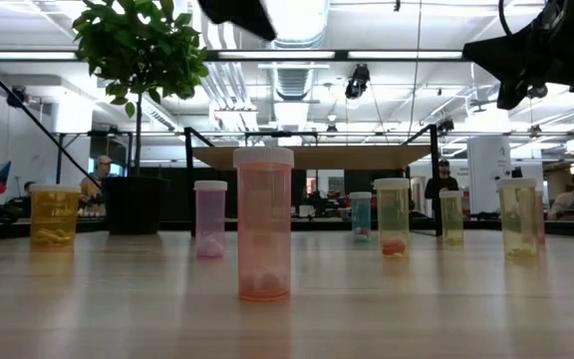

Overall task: Pick and place medicine bottles onto shelf by color
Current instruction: Put the pink pill bottle on the shelf

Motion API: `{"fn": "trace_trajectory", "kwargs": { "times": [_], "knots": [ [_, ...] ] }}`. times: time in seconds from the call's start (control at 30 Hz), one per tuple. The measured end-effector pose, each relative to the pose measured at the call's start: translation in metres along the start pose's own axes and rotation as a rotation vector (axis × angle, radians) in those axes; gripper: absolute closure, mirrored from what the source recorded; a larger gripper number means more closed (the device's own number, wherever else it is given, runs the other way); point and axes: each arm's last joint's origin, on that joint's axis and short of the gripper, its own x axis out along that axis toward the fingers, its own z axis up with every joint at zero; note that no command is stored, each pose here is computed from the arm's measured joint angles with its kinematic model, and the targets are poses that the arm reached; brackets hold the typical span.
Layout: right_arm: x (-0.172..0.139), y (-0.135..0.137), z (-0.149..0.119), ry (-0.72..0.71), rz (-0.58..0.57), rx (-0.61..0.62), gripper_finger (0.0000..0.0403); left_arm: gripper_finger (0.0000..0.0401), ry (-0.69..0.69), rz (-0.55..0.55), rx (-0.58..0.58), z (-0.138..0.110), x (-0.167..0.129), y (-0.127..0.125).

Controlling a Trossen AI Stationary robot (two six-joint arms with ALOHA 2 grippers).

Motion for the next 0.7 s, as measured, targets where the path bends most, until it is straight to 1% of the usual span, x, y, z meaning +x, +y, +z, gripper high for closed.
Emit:
{"fn": "trace_trajectory", "kwargs": {
  "times": [0.1, 0.2, 0.3, 0.37, 0.47, 0.63, 0.7],
  "knots": [
    [0.000, 0.000, 0.000, 0.001, 0.000, 0.000, 0.0394, 0.0386, 0.067, -0.035, -0.036, -0.007, 0.000, -0.002],
    [0.000, 0.000, 0.001, -0.002, 0.000, -0.001, 0.0394, 0.0384, 0.095, -0.080, -0.054, -0.012, 0.001, -0.008],
    [0.000, 0.000, 0.001, -0.002, 0.000, -0.003, 0.0394, 0.0367, 0.127, -0.105, -0.053, -0.021, 0.007, -0.012],
    [0.000, 0.000, 0.001, -0.003, 0.000, -0.003, 0.0394, 0.0345, 0.156, -0.104, -0.058, -0.028, 0.012, -0.013],
    [0.000, 0.000, 0.001, -0.003, 0.000, -0.003, 0.0394, 0.0299, 0.188, -0.124, -0.068, -0.040, 0.021, -0.015],
    [0.000, 0.000, 0.002, -0.004, 0.001, -0.002, 0.0394, 0.0211, 0.196, -0.127, -0.089, -0.054, 0.034, -0.017],
    [0.000, 0.000, 0.002, -0.004, 0.001, -0.002, 0.0394, 0.0183, 0.184, -0.130, -0.092, -0.061, 0.041, -0.018]
  ]
}}
